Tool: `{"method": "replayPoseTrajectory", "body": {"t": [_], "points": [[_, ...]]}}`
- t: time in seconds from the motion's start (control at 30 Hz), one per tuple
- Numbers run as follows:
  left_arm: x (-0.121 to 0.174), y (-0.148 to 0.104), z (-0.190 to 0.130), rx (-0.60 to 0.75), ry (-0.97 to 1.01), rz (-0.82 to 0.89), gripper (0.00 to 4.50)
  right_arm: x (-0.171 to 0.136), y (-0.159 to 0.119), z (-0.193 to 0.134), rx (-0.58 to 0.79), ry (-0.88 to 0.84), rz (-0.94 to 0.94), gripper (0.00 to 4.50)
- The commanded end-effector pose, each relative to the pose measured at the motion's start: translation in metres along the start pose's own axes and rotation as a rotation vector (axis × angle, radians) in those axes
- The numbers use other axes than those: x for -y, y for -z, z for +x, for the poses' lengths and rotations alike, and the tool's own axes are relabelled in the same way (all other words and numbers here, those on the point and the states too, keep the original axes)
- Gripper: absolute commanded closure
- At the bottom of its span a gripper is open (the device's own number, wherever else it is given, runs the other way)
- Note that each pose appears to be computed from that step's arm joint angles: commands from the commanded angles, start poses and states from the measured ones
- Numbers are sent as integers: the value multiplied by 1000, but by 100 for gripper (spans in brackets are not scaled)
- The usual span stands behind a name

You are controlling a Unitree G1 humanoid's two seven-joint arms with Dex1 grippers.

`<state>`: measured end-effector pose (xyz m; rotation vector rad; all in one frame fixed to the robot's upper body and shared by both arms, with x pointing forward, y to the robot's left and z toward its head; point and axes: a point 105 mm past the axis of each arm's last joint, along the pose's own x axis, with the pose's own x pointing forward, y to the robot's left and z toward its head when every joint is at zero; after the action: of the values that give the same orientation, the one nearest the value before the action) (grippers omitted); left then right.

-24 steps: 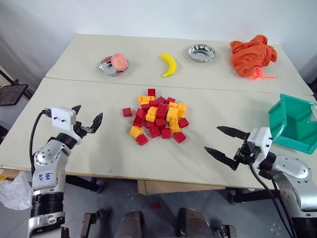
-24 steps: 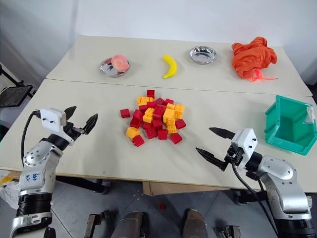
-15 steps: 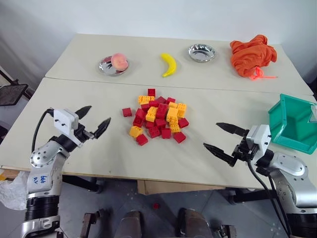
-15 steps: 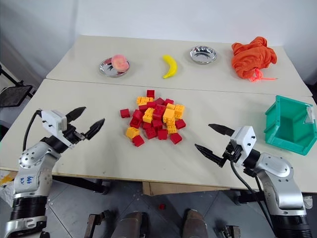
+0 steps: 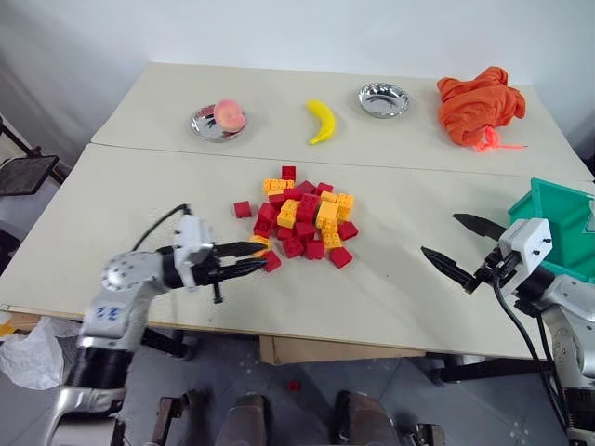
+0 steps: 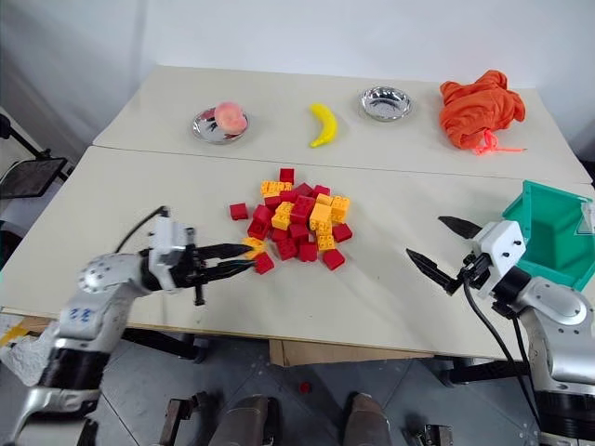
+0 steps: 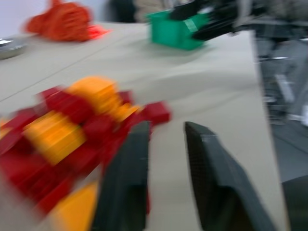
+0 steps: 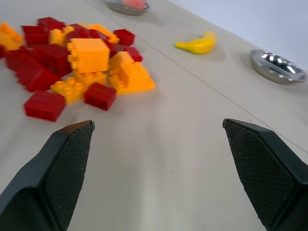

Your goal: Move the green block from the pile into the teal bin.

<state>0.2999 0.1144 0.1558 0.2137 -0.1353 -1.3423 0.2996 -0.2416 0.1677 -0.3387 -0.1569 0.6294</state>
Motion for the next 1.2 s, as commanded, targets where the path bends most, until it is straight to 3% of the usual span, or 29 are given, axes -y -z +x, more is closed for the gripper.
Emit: {"method": "replayPoseTrajectory", "body": {"t": [0.03, 0.17, 0.3, 0.47, 0.63, 0.83, 0.97, 1.07, 1.2], "points": [[1, 11, 31, -17, 88, -18, 447, -8, -17, 5, 69, 0, 8, 0], [-16, 16, 75, -63, 82, 24, 447, -15, -26, 12, 94, -6, 12, 0], [-53, 12, 99, -86, -85, 20, 447, -20, -31, 15, 102, -12, 10, 0], [-104, 3, 97, -63, -363, -37, 447, -28, -36, 16, 111, -15, 19, 0], [-140, 8, 64, -128, -612, 15, 447, -30, -38, 16, 116, -6, 27, 0], [-122, 11, 70, -110, -451, 28, 447, -35, -36, 21, 121, -11, 40, 0], [-85, 8, 88, -75, -182, 90, 447, -39, -34, 23, 119, -27, 48, 0], [-60, 17, 94, -127, -18, 130, 447, -39, -34, 24, 121, -32, 49, 0], [-39, 23, 97, -151, 100, 153, 447, -40, -35, 25, 125, -44, 53, 0]]}}
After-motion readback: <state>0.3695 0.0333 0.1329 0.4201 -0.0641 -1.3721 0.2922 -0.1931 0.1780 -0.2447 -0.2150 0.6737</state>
